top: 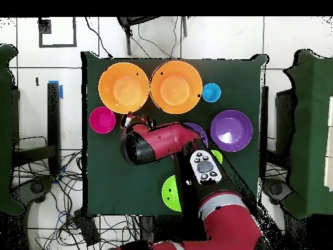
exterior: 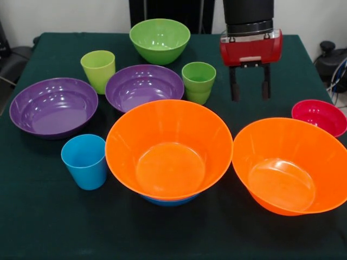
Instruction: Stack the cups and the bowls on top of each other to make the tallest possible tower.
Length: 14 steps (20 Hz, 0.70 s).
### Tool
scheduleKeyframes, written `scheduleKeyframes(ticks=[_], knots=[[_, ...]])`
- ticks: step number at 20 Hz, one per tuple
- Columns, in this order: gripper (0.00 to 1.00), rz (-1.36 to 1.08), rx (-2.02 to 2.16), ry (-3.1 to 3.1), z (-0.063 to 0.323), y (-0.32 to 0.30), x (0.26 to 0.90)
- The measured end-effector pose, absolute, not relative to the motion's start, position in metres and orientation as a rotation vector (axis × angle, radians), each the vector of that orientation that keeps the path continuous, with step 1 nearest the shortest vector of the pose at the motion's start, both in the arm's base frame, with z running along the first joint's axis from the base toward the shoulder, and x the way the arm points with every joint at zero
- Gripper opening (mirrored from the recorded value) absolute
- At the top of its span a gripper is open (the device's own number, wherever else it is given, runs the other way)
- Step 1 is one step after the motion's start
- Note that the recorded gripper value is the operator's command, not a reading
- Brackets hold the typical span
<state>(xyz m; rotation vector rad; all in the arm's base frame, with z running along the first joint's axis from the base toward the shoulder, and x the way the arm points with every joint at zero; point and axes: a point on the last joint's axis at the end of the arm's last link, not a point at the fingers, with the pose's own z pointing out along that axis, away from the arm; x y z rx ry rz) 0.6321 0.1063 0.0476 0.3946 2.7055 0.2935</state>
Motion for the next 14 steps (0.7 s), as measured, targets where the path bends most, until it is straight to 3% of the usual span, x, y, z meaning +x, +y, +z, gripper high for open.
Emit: scheduleKeyframes(ticks=[14], knots=[[1.00,0.514,0.521,2.631,0.018,0.101,0.636]])
